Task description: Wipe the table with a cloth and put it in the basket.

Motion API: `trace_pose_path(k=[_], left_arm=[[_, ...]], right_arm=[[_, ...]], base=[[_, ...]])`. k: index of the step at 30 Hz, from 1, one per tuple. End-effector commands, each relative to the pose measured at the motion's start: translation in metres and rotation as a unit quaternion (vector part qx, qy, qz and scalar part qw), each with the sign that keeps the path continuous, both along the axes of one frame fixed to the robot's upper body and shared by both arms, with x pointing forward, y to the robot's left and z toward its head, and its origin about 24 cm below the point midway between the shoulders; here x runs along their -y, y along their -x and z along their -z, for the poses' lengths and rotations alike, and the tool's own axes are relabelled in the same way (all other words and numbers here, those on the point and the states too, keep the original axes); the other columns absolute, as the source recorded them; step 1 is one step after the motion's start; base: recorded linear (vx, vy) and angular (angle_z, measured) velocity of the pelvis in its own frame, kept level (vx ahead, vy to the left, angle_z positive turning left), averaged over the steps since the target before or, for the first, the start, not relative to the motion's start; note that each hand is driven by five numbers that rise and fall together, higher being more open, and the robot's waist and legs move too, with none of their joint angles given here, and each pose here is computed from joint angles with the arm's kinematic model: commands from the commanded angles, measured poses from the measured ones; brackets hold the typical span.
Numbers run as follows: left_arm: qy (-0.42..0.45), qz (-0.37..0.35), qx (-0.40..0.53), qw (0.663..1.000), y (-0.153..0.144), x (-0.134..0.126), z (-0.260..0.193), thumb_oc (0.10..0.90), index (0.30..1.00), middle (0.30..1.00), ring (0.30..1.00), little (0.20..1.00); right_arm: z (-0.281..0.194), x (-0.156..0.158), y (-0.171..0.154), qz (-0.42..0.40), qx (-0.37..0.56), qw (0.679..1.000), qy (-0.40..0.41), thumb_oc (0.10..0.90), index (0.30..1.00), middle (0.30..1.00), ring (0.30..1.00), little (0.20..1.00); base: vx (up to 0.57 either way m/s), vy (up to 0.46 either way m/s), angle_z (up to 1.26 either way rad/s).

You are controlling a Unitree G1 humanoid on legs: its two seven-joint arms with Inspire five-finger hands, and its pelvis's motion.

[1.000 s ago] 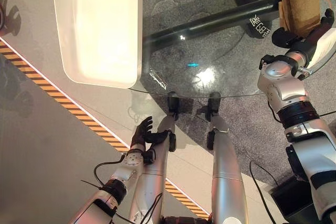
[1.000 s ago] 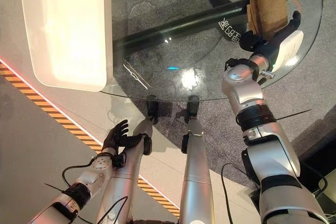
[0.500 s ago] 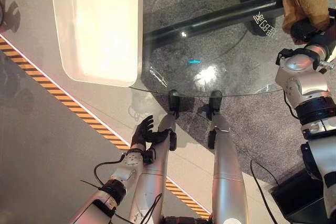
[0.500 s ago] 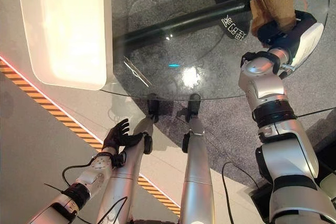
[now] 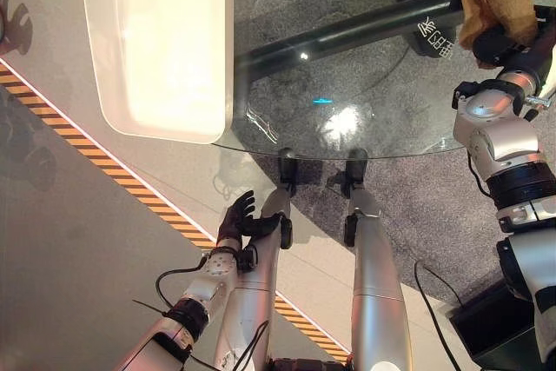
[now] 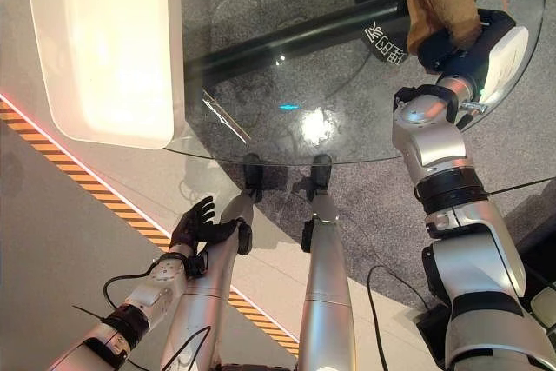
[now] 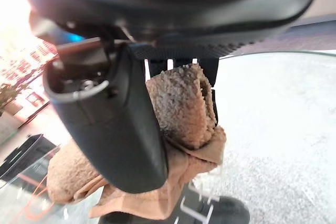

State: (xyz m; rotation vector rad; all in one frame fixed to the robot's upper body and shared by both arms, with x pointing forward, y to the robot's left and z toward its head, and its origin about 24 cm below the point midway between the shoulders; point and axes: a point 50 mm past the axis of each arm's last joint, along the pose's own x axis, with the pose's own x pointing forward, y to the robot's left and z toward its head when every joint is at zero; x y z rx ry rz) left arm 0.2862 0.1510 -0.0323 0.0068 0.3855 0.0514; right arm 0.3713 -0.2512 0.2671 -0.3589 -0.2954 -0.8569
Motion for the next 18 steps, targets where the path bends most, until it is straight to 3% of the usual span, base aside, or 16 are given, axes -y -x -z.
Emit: trace_pose_path(k=[1,7,18], left_arm=[[0.008,-0.01,-0.054,0.998,0.042,-0.004,0.031,0.8,0.9,0.9,0.9,0.9],[0.007,-0.006,-0.052,0.999,0.043,-0.003,0.032,0.8,0.9,0.9,0.9,0.9],[-0.006,0.0,-0.046,0.999,0.042,-0.006,0.033,0.8,0.9,0.9,0.9,0.9]], right_arm=[[-0.022,-0.057,0.006,-0.137,0.025,0.98,0.14,0.1,0.3,0.3,0.3,0.2],[-0.003,-0.092,0.003,-0.21,-0.033,0.954,0.213,0.1,0.3,0.3,0.3,0.2],[0.031,-0.138,0.004,-0.327,-0.109,0.897,0.277,0.1,0.3,0.3,0.3,0.2]], base=[[0.0,0.0,0.0],[0.0,0.002,0.02],[0.0,-0.008,0.04]])
